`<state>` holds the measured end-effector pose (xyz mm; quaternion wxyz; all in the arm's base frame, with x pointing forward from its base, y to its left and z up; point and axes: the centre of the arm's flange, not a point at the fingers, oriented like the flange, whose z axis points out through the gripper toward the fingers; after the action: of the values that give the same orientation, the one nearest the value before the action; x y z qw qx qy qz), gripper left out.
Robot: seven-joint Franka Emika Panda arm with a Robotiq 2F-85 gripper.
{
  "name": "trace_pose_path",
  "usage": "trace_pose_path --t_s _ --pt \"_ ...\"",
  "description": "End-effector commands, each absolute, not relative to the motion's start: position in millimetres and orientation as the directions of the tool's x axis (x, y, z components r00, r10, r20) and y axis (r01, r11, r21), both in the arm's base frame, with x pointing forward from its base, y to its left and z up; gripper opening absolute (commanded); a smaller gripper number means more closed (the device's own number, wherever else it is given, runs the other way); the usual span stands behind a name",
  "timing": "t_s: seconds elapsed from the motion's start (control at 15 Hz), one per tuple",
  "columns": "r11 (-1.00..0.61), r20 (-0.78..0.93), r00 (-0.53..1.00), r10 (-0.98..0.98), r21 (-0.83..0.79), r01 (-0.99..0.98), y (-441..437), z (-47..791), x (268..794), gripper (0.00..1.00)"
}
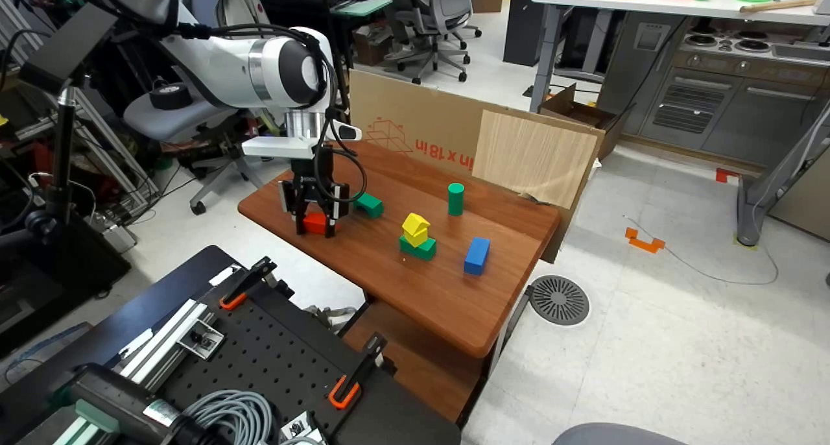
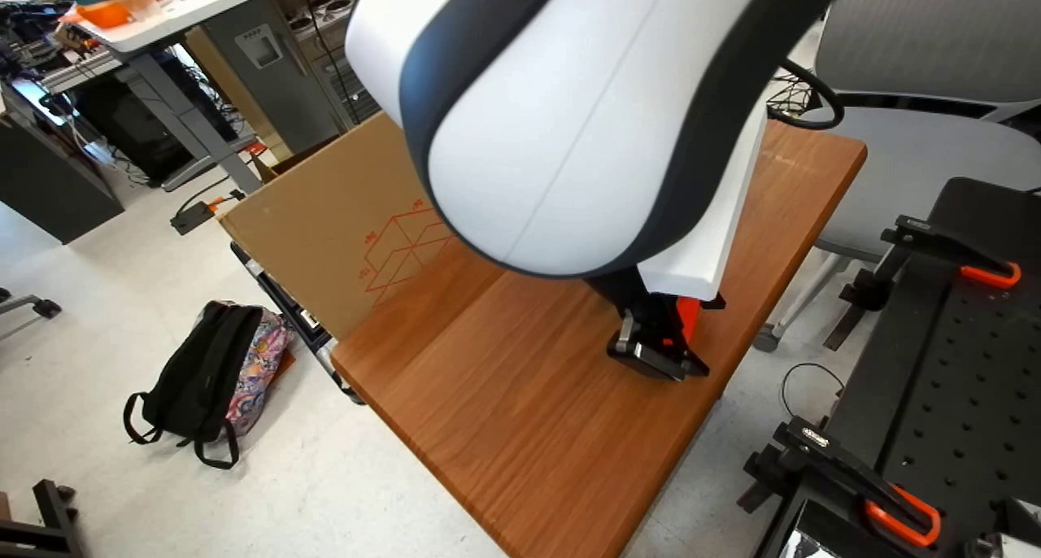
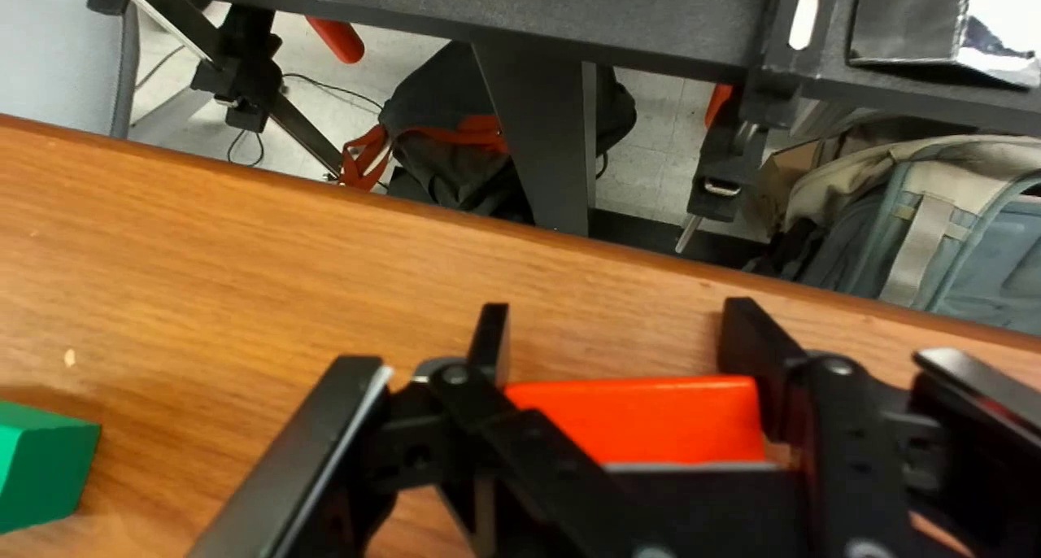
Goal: Put the orange block on the table
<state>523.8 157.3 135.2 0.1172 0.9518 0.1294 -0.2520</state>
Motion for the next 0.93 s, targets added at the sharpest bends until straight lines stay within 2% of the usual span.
trace_pose_path --t_s 0.0,0.13,0.47,0.87 --pt "-0.941 -0.535 0.835 0.13 0.198 0.274 160.5 130.5 538.8 0.93" --pt "-0.949 -0.538 0.831 0.142 0.166 0.269 154.2 143.4 537.7 1.0" --pt "-0.966 -0.407 0.895 0.181 0.098 0.24 122.2 222.3 535.5 1.0" --pt "-0.98 -0.265 0.958 0.112 0.128 0.15 67.2 304.0 575.5 1.0"
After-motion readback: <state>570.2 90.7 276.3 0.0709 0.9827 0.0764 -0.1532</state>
